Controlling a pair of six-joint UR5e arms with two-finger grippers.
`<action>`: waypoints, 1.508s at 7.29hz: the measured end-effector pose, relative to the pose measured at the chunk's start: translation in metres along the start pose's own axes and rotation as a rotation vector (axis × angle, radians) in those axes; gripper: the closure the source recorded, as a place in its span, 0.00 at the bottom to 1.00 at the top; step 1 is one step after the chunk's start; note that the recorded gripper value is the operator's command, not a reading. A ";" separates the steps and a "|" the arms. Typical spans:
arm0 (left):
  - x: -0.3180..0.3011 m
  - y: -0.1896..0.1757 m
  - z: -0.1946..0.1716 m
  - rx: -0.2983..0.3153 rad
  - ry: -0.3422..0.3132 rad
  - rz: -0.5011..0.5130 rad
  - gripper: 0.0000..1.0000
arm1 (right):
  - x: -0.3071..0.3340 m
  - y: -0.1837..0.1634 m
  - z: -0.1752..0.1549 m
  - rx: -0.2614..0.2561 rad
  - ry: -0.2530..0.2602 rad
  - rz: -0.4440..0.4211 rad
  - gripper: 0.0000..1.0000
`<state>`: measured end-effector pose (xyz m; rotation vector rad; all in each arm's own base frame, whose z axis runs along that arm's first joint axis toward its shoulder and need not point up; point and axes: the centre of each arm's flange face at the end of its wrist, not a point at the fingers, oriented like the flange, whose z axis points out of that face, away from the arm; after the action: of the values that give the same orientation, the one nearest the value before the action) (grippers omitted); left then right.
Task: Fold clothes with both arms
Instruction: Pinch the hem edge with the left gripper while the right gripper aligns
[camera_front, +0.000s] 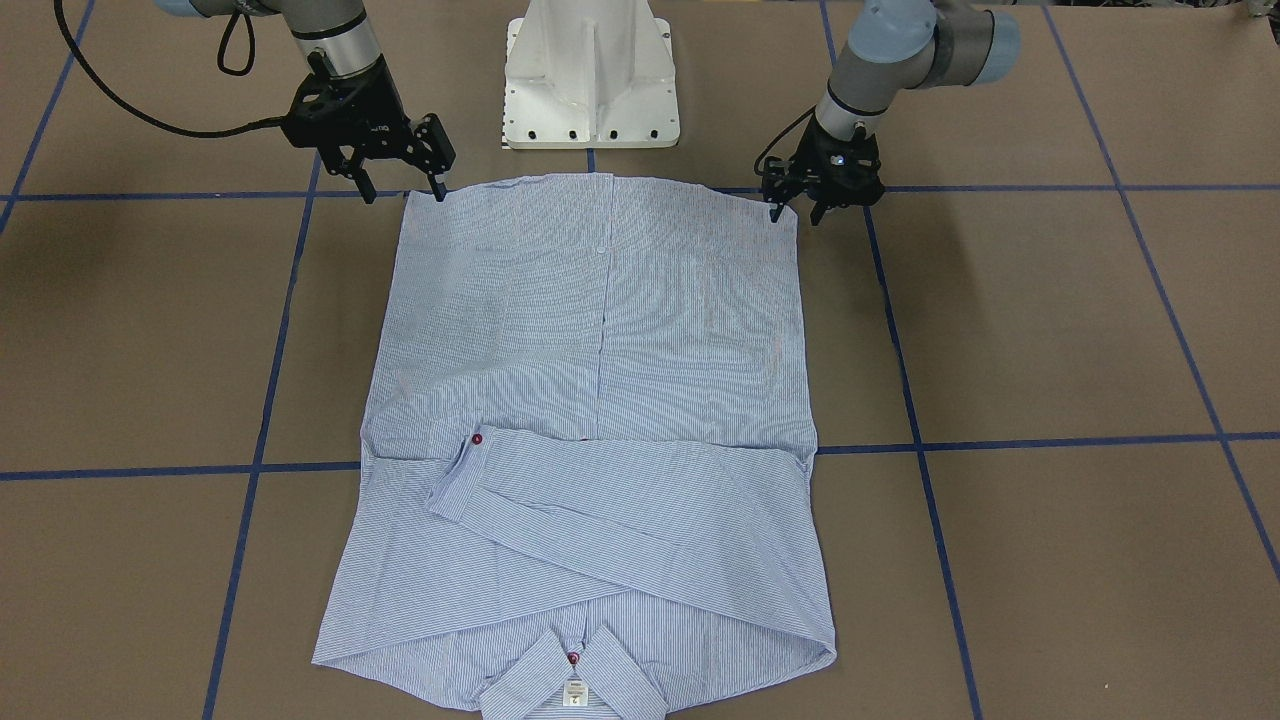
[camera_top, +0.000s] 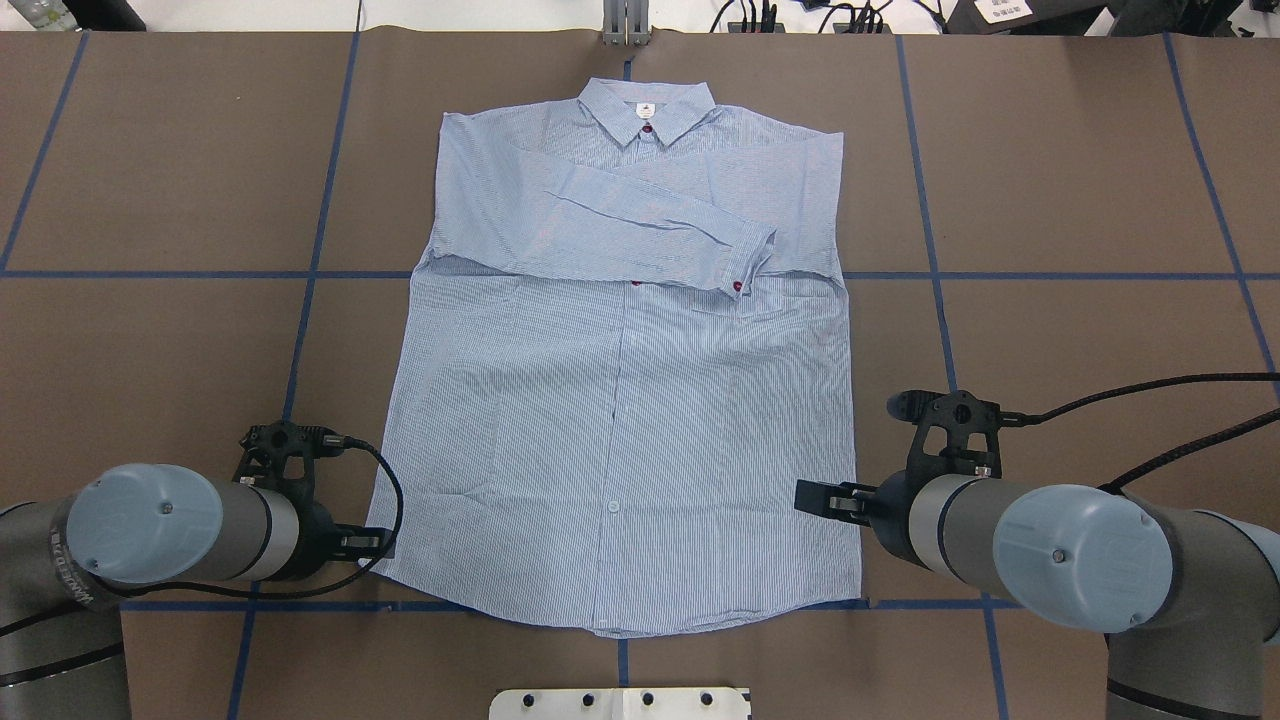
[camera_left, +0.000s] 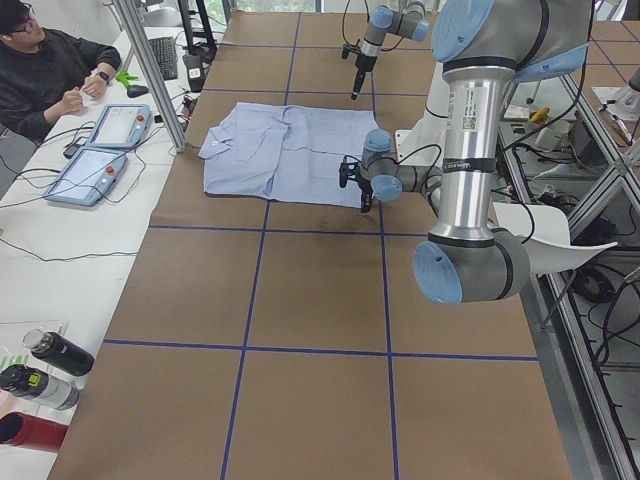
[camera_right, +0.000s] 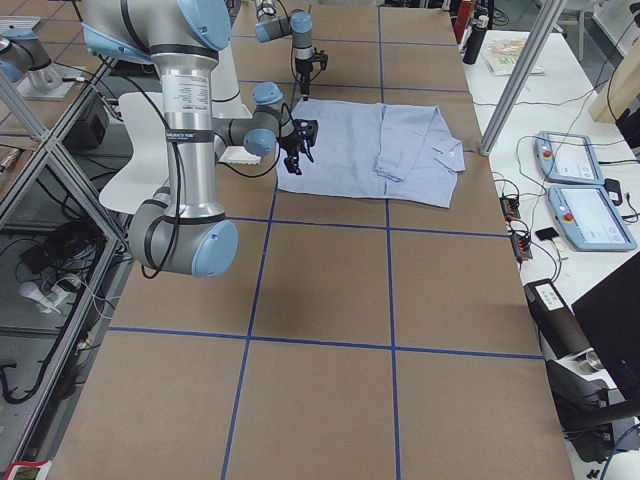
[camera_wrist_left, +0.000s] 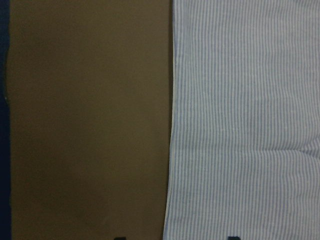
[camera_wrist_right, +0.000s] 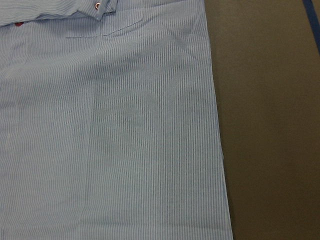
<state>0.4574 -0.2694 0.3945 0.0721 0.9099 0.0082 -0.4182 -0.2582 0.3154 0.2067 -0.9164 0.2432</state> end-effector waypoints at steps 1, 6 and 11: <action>0.005 0.001 0.005 -0.005 0.001 -0.009 0.59 | 0.000 0.000 0.000 0.000 0.001 0.000 0.00; 0.012 0.006 0.004 -0.016 0.011 -0.035 1.00 | 0.000 0.000 0.001 -0.001 0.000 0.000 0.00; 0.015 0.004 -0.001 -0.011 0.020 -0.055 1.00 | 0.010 0.004 0.009 -0.005 0.020 0.002 0.00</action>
<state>0.4656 -0.2647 0.3821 0.0367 0.9313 -0.0375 -0.4204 -0.2558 0.3289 0.1983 -0.8977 0.2437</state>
